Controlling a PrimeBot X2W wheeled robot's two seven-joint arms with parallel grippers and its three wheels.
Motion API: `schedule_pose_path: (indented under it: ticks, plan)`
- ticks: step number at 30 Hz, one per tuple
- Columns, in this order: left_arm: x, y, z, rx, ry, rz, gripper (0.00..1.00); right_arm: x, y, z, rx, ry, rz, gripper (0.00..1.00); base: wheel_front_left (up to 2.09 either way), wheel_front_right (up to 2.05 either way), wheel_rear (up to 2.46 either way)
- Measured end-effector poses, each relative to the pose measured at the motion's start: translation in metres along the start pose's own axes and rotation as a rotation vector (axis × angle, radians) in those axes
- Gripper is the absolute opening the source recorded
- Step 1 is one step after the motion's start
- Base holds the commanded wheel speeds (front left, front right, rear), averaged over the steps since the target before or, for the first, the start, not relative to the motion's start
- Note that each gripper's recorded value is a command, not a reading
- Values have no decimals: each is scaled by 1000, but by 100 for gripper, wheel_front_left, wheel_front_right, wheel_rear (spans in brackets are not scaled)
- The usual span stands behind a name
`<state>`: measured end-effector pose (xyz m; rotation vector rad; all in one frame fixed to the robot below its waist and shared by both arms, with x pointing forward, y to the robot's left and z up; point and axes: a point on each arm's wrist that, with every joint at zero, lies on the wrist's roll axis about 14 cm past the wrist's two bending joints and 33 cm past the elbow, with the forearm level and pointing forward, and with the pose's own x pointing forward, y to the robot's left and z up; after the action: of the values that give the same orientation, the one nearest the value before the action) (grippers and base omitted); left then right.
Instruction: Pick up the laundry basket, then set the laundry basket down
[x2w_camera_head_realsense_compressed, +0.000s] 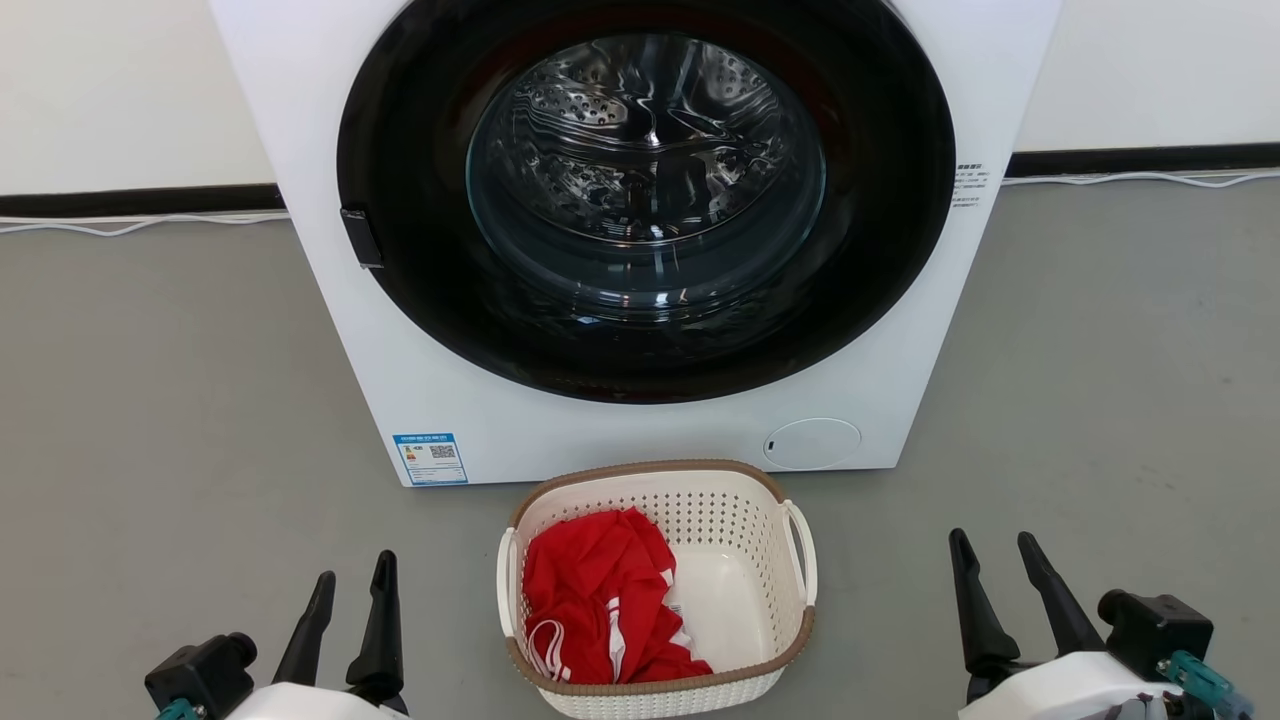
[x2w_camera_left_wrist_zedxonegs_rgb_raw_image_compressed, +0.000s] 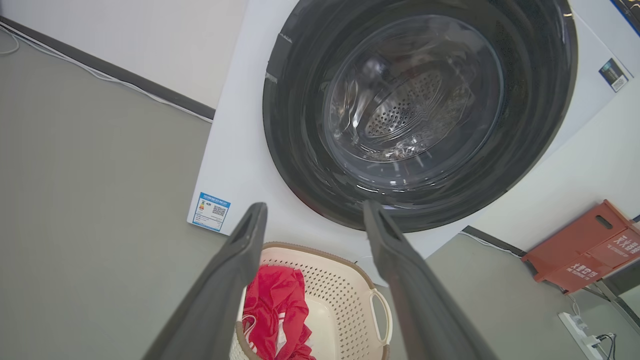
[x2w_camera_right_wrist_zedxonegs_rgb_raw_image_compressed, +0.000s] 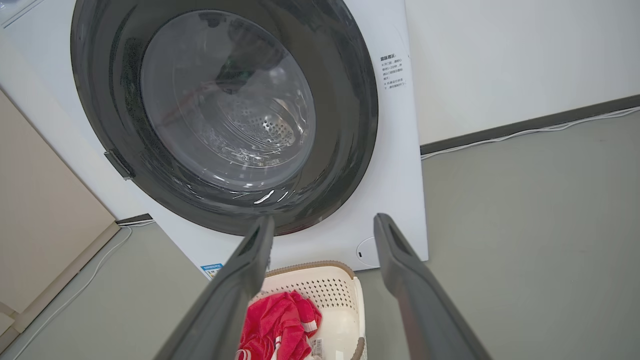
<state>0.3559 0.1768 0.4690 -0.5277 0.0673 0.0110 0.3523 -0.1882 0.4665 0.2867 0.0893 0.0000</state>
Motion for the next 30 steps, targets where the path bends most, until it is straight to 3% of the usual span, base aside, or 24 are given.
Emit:
schedule_pose_path:
  ticks: [30]
  plan:
    - [-7, -8, 0, 320, -27, -69, 100, -4, 11, 6, -360, -50, 73, 100, 0, 0, 0]
